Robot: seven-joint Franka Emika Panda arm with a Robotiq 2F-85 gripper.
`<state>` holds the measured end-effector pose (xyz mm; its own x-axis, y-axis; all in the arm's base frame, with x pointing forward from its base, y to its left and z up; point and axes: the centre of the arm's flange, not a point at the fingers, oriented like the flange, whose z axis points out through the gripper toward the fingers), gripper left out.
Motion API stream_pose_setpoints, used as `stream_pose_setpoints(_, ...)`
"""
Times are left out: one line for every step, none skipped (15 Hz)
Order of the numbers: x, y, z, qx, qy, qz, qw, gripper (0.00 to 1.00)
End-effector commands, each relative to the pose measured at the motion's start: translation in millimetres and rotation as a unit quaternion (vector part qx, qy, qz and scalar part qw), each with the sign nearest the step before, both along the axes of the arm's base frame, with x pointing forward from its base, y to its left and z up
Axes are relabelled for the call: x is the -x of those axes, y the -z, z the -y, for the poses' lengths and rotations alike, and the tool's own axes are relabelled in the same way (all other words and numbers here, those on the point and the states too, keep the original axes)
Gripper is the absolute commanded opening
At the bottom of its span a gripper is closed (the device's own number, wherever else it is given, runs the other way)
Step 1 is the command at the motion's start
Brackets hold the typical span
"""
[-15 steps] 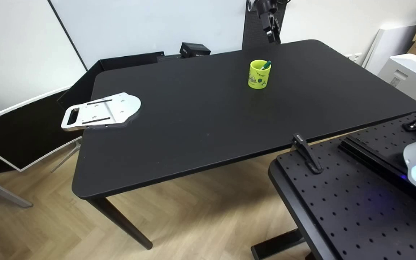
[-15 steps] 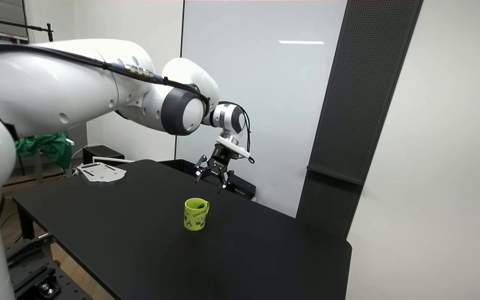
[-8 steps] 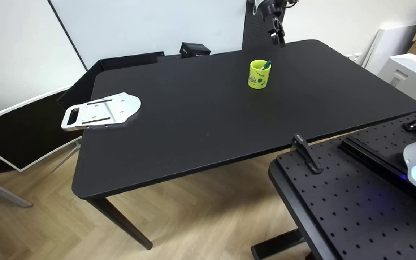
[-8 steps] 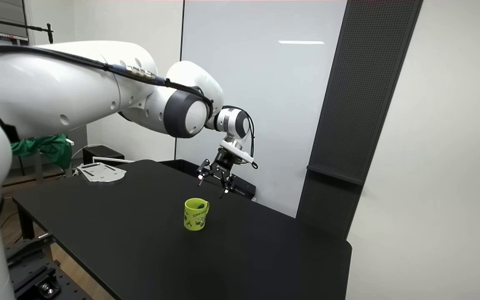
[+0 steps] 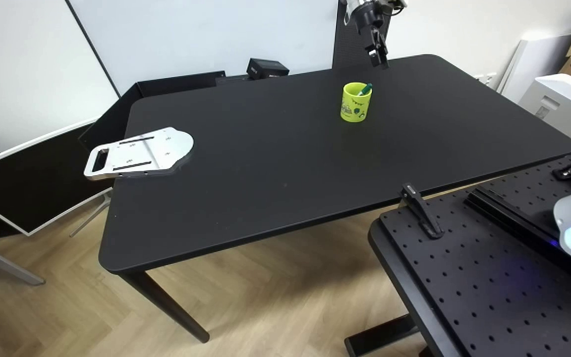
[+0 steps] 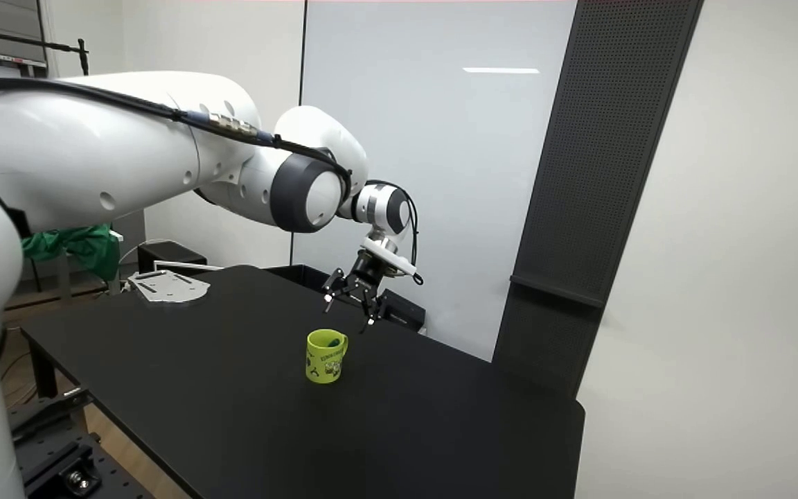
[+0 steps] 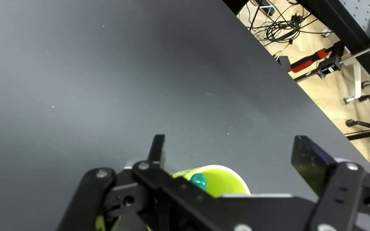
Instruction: Get the green marker from the yellow cup and place it on the table
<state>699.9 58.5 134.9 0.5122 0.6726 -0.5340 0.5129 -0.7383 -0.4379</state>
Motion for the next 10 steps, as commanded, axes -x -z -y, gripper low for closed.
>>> stream_pose_setpoints(-3,20,-14,-0.010,-0.001,-0.001,0.9999,1.00)
stream_pose_setpoints(-3,25,-17,-0.013,-0.002,-0.001,0.9999,1.00)
stream_pose_setpoints(-3,30,-21,-0.013,-0.004,-0.001,0.9999,1.00)
stream_pose_setpoints(-3,34,-23,-0.014,-0.006,-0.002,0.9999,1.00)
stream_pose_setpoints(-3,38,-26,-0.015,-0.009,-0.002,0.9999,1.00)
stream_pose_setpoints(-3,41,-28,-0.015,-0.010,-0.003,0.9998,1.00)
stream_pose_setpoints(-2,44,-30,-0.012,-0.010,0.000,0.9999,0.75)
stream_pose_setpoints(-2,46,-30,-0.012,-0.010,-0.002,0.9999,0.75)
stream_pose_setpoints(-2,47,-31,-0.012,-0.010,-0.003,0.9999,0.69)
stream_pose_setpoints(-2,47,-31,-0.012,-0.009,-0.004,0.9999,0.60)
